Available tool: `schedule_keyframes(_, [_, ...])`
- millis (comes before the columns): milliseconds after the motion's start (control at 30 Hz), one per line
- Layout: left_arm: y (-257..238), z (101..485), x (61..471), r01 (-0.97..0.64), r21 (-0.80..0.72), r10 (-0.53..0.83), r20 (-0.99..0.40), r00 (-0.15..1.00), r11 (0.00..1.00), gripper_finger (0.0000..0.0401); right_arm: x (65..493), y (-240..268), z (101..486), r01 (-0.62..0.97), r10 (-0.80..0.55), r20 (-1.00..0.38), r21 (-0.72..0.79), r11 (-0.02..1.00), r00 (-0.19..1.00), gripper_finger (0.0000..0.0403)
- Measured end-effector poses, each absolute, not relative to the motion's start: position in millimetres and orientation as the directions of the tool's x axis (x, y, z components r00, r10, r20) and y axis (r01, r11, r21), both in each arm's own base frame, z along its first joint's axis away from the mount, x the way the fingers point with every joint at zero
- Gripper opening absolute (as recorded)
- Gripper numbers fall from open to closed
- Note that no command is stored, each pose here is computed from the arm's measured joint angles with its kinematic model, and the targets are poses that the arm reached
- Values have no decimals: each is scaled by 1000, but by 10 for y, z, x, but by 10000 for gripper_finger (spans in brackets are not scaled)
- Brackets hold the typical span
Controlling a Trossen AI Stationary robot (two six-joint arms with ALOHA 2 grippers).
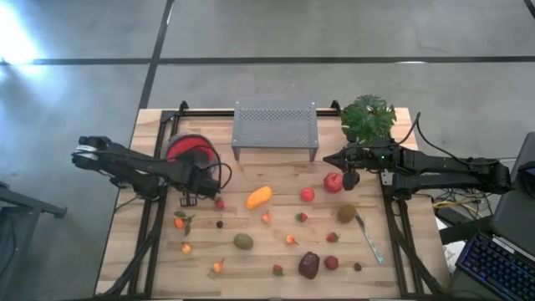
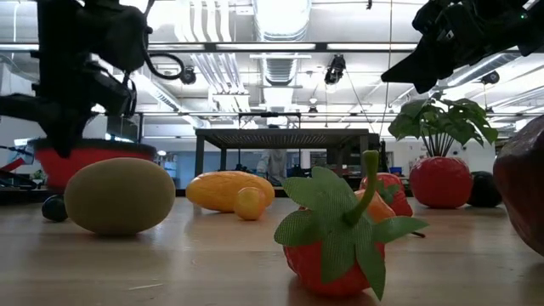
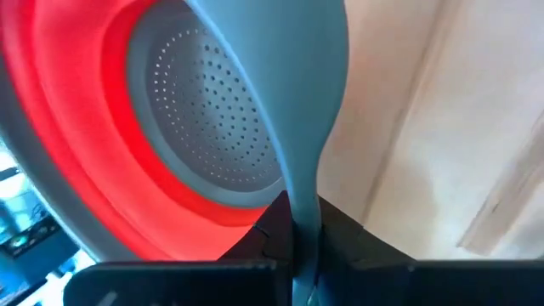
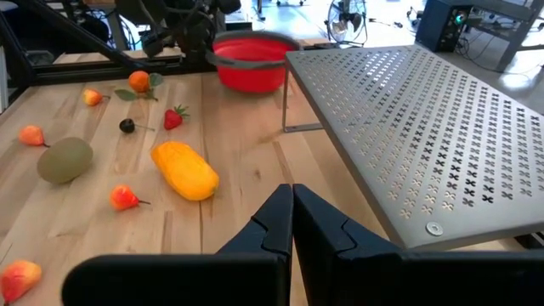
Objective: Pick & Place Fruit
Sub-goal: Put the red strainer bowl on the shelf
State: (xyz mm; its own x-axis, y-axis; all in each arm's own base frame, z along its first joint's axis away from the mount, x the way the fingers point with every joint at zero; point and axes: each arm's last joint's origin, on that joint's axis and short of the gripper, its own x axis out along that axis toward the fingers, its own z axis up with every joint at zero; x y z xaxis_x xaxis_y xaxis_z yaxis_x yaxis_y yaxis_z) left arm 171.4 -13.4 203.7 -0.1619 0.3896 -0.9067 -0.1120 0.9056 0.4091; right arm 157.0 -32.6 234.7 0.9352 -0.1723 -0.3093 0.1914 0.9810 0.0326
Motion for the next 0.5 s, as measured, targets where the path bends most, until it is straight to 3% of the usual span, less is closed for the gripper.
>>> schedule_keyframes(233, [-106, 2480, 1772, -127, 528, 510, -847, -149, 840, 37, 1570, -326, 2348, 191, -172, -309, 33, 981, 935, 8])
schedule_keyframes(500, [-90, 3131, 1929, -124, 607, 616, -787, 47, 785, 21, 1570, -326, 2347, 191, -172, -309, 30, 981, 935, 8])
